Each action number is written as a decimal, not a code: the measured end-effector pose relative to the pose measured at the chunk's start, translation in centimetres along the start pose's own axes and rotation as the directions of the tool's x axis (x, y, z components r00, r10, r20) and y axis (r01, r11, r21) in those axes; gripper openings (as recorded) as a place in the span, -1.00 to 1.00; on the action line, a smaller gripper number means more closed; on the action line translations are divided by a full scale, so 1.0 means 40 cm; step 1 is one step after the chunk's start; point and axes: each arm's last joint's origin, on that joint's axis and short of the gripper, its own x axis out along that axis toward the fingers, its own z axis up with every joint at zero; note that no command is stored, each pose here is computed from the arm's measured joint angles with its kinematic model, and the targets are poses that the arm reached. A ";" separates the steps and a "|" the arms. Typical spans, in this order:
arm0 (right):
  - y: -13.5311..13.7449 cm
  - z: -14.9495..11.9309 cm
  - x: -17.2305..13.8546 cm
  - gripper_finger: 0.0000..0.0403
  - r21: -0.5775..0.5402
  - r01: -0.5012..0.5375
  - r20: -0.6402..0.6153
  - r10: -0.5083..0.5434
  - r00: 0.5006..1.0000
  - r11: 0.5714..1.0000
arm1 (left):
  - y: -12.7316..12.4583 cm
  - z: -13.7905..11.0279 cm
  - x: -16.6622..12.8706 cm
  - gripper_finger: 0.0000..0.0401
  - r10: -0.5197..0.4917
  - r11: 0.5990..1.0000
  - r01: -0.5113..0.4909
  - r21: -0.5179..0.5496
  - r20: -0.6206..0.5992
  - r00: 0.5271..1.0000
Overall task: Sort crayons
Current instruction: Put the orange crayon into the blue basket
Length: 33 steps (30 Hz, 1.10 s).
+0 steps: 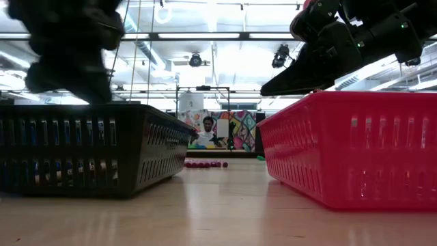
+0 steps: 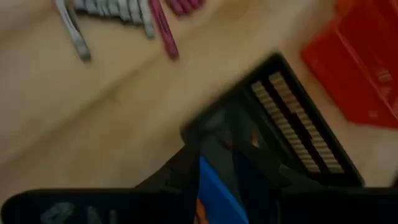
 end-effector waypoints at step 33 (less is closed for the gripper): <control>-0.001 -0.005 0.000 -0.29 -0.016 0.008 -0.018 -0.009 1.000 1.000 | 0.166 0.266 0.227 -0.47 0.282 0.950 -0.287 0.124 0.062 0.958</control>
